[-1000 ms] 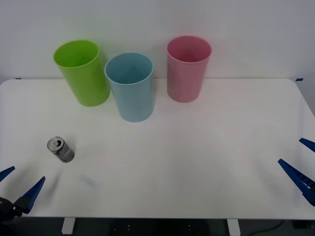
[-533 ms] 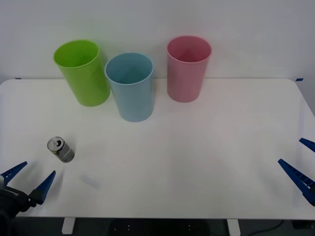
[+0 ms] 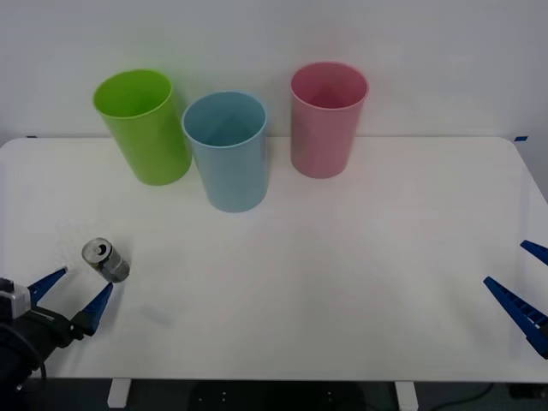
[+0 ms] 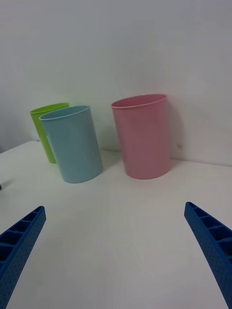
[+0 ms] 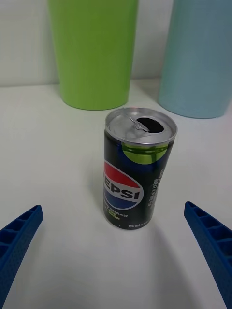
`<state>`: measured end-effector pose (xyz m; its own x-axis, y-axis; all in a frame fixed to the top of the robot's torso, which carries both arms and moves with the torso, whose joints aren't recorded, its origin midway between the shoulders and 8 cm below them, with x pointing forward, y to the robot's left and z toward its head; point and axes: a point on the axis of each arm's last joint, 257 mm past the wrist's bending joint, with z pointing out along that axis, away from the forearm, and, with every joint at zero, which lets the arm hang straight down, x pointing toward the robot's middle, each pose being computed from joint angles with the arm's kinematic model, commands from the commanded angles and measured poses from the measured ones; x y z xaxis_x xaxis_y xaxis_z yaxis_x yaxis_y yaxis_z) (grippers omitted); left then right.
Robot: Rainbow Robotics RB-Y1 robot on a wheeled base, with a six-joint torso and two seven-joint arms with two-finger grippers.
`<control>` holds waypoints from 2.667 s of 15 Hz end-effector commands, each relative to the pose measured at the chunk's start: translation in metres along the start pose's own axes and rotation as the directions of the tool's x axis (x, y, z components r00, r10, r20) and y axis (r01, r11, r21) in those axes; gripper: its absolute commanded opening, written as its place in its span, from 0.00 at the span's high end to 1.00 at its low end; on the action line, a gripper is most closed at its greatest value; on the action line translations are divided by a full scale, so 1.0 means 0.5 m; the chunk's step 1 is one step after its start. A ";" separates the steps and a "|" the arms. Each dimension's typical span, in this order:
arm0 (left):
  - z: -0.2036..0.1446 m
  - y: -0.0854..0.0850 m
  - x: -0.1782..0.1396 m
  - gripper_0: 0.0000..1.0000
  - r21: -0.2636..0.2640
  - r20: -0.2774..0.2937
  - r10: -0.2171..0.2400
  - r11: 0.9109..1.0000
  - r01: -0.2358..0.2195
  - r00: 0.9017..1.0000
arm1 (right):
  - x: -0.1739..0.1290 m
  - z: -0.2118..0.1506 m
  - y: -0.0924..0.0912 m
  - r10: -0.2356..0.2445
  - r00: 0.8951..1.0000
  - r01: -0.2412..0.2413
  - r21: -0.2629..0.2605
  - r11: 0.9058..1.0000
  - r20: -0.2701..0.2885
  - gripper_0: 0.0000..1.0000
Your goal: Grasp the object on the table and drop it into the matching bin: aluminum can to the light blue bin, PET bottle to the pink bin.
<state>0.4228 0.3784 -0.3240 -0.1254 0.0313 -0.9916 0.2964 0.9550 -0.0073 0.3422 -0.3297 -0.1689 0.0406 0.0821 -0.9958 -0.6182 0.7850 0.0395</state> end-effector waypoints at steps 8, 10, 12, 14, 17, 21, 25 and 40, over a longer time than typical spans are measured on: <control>0.069 -0.030 -0.016 0.00 -0.024 0.037 -0.033 0.999 0.033 0.999 | 0.000 0.000 0.000 0.000 1.000 0.000 0.000 1.000 0.000 0.00; 0.089 -0.029 -0.016 0.00 -0.024 0.037 -0.036 0.999 0.037 0.999 | 0.000 0.000 0.000 0.000 1.000 0.000 0.000 1.000 0.000 0.00; 0.105 -0.030 -0.020 0.00 -0.019 0.042 -0.033 0.999 0.034 0.999 | 0.000 0.000 0.000 0.000 1.000 0.000 0.000 1.000 0.000 0.00; 0.119 -0.027 -0.023 0.00 -0.019 0.044 -0.032 0.999 0.033 0.998 | 0.000 0.000 0.000 0.000 1.000 0.000 0.000 1.000 0.000 0.00; 0.129 -0.028 -0.029 0.00 -0.016 0.049 -0.027 0.999 0.028 0.998 | 0.000 0.000 0.000 0.000 1.000 0.000 0.000 1.000 0.000 0.00; 0.128 -0.027 -0.029 0.00 -0.018 0.049 -0.027 0.999 0.028 0.998 | 0.000 0.000 0.000 0.000 1.000 0.000 0.000 1.000 0.000 0.00; 0.128 -0.027 -0.029 0.87 -0.018 0.049 -0.025 0.999 0.026 0.998 | 0.000 0.000 0.000 0.000 1.000 0.000 0.000 1.000 0.000 0.00; 0.110 -0.022 -0.071 1.00 0.012 0.103 -0.035 0.999 0.034 0.994 | 0.000 0.000 0.000 0.000 1.000 0.000 0.000 1.000 0.000 0.00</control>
<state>0.4756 0.3501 -0.3008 -0.0470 -0.0294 -0.9985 0.3013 0.9526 -0.0423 0.3423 -0.3297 -0.1689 0.0406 0.0821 -0.9958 -0.6182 0.7850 0.0395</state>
